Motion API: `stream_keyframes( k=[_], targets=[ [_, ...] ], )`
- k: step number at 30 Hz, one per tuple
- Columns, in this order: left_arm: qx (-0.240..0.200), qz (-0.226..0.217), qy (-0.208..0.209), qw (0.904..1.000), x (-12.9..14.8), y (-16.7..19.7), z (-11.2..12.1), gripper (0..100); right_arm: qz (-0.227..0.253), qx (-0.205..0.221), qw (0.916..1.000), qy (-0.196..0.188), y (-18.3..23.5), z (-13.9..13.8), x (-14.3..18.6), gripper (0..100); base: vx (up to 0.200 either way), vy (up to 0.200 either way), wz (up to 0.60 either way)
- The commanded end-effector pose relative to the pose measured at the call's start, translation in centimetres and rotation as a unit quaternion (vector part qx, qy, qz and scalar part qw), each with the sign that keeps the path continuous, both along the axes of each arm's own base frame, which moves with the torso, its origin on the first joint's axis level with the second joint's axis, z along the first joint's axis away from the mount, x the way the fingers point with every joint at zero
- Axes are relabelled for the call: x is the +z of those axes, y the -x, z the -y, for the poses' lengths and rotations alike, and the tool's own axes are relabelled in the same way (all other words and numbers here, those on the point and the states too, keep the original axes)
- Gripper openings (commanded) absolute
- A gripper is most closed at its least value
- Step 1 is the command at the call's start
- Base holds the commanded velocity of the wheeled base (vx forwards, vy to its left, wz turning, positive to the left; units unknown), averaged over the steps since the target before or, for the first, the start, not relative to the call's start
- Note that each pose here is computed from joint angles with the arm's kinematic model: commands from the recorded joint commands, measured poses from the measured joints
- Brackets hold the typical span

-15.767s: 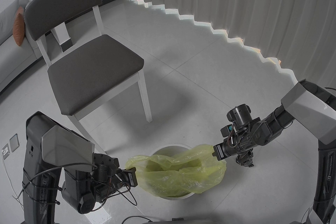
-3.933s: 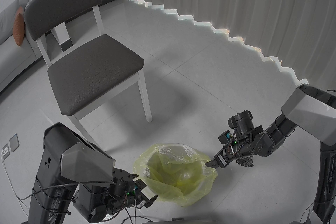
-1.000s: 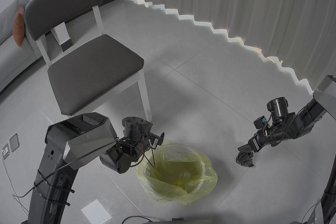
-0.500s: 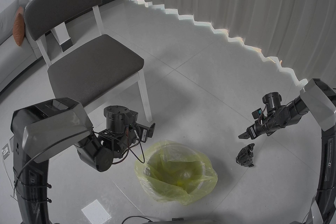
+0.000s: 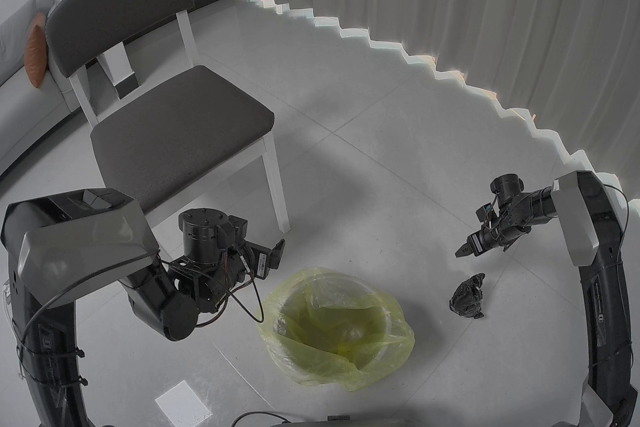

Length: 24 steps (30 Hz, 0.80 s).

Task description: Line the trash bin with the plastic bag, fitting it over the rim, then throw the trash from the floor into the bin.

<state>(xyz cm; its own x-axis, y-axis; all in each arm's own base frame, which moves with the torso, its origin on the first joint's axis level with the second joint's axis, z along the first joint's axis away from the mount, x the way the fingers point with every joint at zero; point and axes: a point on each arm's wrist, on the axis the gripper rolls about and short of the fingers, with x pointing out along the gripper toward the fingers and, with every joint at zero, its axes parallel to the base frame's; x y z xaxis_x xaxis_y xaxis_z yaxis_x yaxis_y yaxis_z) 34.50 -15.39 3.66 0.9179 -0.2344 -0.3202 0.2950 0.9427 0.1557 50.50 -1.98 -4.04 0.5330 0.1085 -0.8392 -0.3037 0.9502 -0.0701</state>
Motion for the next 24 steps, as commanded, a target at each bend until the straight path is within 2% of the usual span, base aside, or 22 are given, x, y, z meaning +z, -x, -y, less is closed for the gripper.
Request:
stream_keyframes(
  k=[1,6,18,22,23,24],
  targets=[
    [0.0,-0.009,-0.004,1.0,-0.5,0.5,-0.2,100,-0.063,-0.013,0.9979,0.002,0.3,1.1,-5.3,100,0.0,0.0,0.0],
    [-0.001,-0.013,-0.006,0.9999,-0.9,0.5,0.0,100,-0.095,-0.015,0.9954,0.003,1.0,1.3,-6.1,100,0.0,0.0,0.0],
    [-0.002,-0.012,-0.006,0.9999,-1.1,0.5,0.1,100,-0.106,-0.008,0.9943,0.003,1.2,0.7,-6.6,100,0.0,0.0,0.0],
    [-0.002,-0.015,-0.007,0.9999,-1.2,0.6,0.0,100,-0.136,-0.002,0.9907,0.004,1.7,0.3,-6.8,100,0.0,0.0,0.0],
    [-0.002,-0.015,-0.007,0.9999,-1.3,0.6,0.0,100,-0.143,0.0,0.9897,0.004,1.9,0.3,-6.8,0,0.0,0.0,0.0],
    [-0.002,-0.016,-0.007,0.9998,-1.4,0.6,0.0,100,-0.143,0.0,0.9897,0.004,1.9,0.3,-6.8,0,0.0,0.0,0.0]
  ],
)
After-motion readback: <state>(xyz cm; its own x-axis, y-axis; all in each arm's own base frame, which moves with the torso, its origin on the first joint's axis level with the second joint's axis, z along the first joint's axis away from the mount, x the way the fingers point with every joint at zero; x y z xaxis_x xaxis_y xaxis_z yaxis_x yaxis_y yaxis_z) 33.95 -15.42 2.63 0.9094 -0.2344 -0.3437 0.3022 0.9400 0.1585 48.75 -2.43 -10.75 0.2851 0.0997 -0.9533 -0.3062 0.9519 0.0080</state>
